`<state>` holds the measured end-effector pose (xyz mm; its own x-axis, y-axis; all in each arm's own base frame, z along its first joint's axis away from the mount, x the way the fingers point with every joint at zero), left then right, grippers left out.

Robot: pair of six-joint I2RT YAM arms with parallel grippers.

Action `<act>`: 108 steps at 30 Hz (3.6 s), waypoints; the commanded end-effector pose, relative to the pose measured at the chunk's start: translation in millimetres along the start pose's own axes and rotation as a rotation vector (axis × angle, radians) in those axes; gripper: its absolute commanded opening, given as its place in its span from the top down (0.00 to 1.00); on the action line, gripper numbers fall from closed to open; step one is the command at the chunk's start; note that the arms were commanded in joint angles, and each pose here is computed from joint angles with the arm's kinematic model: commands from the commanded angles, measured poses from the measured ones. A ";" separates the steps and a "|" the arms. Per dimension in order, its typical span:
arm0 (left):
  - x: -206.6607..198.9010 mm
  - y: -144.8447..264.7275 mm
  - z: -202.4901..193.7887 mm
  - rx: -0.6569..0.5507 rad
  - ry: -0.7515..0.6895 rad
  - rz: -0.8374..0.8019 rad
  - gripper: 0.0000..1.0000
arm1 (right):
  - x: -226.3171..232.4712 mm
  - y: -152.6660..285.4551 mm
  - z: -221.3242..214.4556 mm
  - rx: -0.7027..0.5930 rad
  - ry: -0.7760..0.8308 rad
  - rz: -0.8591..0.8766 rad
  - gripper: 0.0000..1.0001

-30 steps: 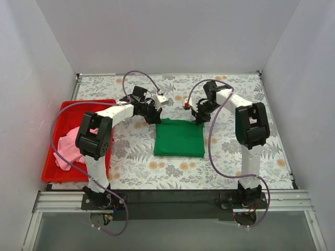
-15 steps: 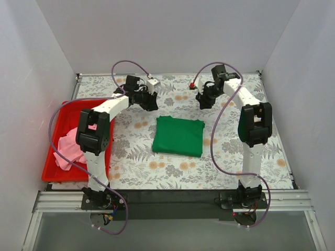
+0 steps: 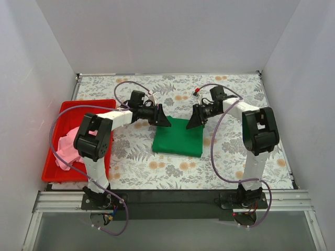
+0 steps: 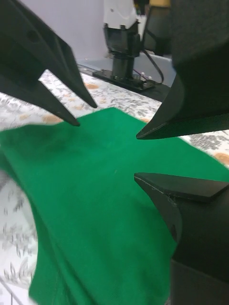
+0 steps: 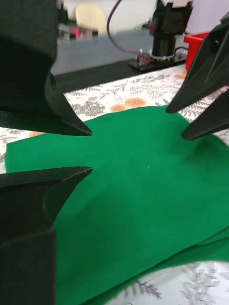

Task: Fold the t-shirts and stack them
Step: Fold the tshirt, then neatly place the folded tshirt to the corner, then reset both grippers

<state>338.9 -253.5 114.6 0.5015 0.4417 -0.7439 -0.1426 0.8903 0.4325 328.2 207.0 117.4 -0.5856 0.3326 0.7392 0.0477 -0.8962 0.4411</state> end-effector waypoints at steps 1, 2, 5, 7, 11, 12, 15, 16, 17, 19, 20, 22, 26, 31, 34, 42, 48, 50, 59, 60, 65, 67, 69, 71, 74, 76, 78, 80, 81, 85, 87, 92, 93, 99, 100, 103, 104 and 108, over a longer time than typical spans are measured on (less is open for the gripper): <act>17.2 -7.5 21.3 -0.076 0.110 -0.023 0.67 | -25.6 -2.2 8.1 -0.073 -0.112 0.046 0.62; 31.7 -15.4 20.0 -0.069 0.134 -0.007 0.67 | -34.8 -2.3 5.7 -0.072 -0.126 0.032 0.62; 54.9 -30.6 29.1 -0.063 0.181 0.002 0.67 | -76.4 4.0 0.7 -0.083 -0.162 -0.061 0.63; 67.4 -37.5 30.7 -0.062 0.217 0.020 0.67 | -105.4 12.1 2.2 -0.098 -0.194 -0.133 0.63; 85.4 -40.5 30.2 -0.051 0.267 0.049 0.66 | -130.4 26.1 16.8 -0.129 -0.185 -0.206 0.61; 85.6 -35.9 36.2 -0.067 0.258 0.045 0.66 | -130.3 29.4 22.0 -0.137 -0.170 -0.212 0.61; 63.3 -18.9 57.2 -0.108 0.175 0.002 0.65 | -118.0 44.7 44.6 -0.167 -0.094 -0.249 0.57; 41.9 -6.5 71.2 -0.139 0.088 -0.012 0.64 | -103.1 54.4 56.1 -0.187 -0.060 -0.252 0.56; 31.5 0.9 78.0 -0.154 0.037 -0.020 0.63 | -93.5 60.2 62.9 -0.200 -0.036 -0.255 0.55; 10.6 17.6 91.4 -0.187 -0.056 0.006 0.58 | -57.7 73.4 78.5 -0.237 0.038 -0.262 0.52; -7.2 34.9 102.4 -0.222 -0.093 0.033 0.57 | -47.8 69.2 75.3 -0.225 0.054 -0.298 0.47; -20.4 55.3 113.7 -0.274 -0.148 0.106 0.49 | -22.7 77.5 79.4 -0.235 0.139 -0.455 0.44; -45.5 112.2 127.1 -0.406 -0.191 0.257 0.30 | 10.6 47.8 60.6 -0.161 0.233 -0.692 0.21; -57.8 154.4 122.8 -0.452 -0.223 0.382 0.23 | 36.9 -6.4 35.4 -0.058 0.257 -0.733 0.02; -65.3 171.8 118.1 -0.476 -0.255 0.434 0.22 | 41.7 -32.5 21.4 0.003 0.277 -0.736 0.02; -67.0 180.0 101.0 -0.488 -0.257 0.476 0.22 | 4.9 -77.1 -27.6 0.197 0.203 -0.773 0.02; -61.0 178.5 98.7 -0.479 -0.250 0.488 0.21 | -37.1 -53.9 -33.2 0.287 0.065 -0.693 0.02; -57.9 176.8 97.6 -0.471 -0.248 0.490 0.21 | -56.0 -26.5 -26.3 0.271 0.027 -0.706 0.02; -36.7 164.4 93.7 -0.432 -0.208 0.501 0.21 | -173.0 95.9 11.0 0.210 0.053 -0.876 0.01; -34.7 162.9 93.5 -0.426 -0.206 0.499 0.21 | -185.1 107.3 12.1 0.214 0.052 -0.906 0.02; -29.6 161.5 95.1 -0.409 -0.214 0.513 0.21 | -248.7 173.1 44.6 0.150 0.083 -1.003 0.01; -26.9 161.2 95.9 -0.404 -0.215 0.523 0.21 | -264.1 188.0 53.4 0.150 0.133 -1.035 0.02; -24.5 159.7 93.9 -0.389 -0.210 0.523 0.21 | -281.4 201.7 65.8 0.131 0.159 -1.081 0.02; -20.9 158.8 91.8 -0.381 -0.203 0.529 0.21 | -292.2 204.1 73.1 0.123 0.185 -1.102 0.02; -15.7 156.5 88.9 -0.367 -0.197 0.535 0.21 | -300.0 208.7 83.9 0.089 0.226 -1.138 0.02; -14.9 156.3 87.5 -0.359 -0.195 0.537 0.21 | -303.2 209.5 84.8 0.081 0.235 -1.153 0.02; -13.0 155.6 87.1 -0.351 -0.199 0.540 0.21 | -301.7 213.1 95.1 0.047 0.260 -1.166 0.02; -11.1 154.8 86.1 -0.345 -0.197 0.543 0.21 | -296.4 214.6 103.1 0.019 0.275 -1.164 0.02; -11.1 154.7 87.0 -0.345 -0.195 0.543 0.21 | -293.2 217.1 110.6 -0.001 0.294 -1.172 0.02; -19.8 159.9 102.3 -0.370 -0.213 0.531 0.20 | -263.0 240.1 150.4 -0.097 0.384 -1.241 0.02; -23.7 162.0 109.8 -0.370 -0.228 0.525 0.19 | -232.9 261.7 175.9 -0.171 0.431 -1.290 0.02; -44.2 172.3 131.4 -0.374 -0.271 0.502 0.16 | -130.6 309.4 225.0 -0.345 0.577 -1.338 0.02; -48.4 174.3 134.0 -0.379 -0.281 0.497 0.16 | -114.6 308.2 227.0 -0.366 0.598 -1.304 0.02; -66.6 186.2 148.4 -0.381 -0.322 0.502 0.14 | -2.1 302.2 208.3 -0.402 0.650 -1.163 0.02; -64.4 185.5 143.7 -0.352 -0.308 0.507 0.14 | 4.9 297.2 200.4 -0.393 0.621 -1.144 0.01; -54.2 187.3 135.7 -0.328 -0.270 0.565 0.14 | 29.2 274.5 162.0 -0.344 0.554 -1.038 0.02; -51.2 187.4 132.0 -0.319 -0.259 0.578 0.14 | 51.5 275.6 152.1 -0.370 0.551 -1.025 0.02; -47.5 198.1 102.1 -0.306 -0.243 0.661 0.13 | 68.9 242.5 92.7 -0.338 0.461 -0.885 0.01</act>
<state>402.4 -126.3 291.2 0.4488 0.8482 -0.2814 -0.6791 0.5283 0.5096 405.1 27.2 392.3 -0.4648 0.8313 -0.3046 -0.8706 -0.3664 0.3285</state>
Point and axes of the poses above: each gripper's point midway between its finger pads, its own y axis back along the fingers, its own x axis along the line the jaws close on, z = x × y, the point moved 4 cm from there along y, back along the fingers, and after that the axes turned 3 degrees about -y, right-handed, at the moved point
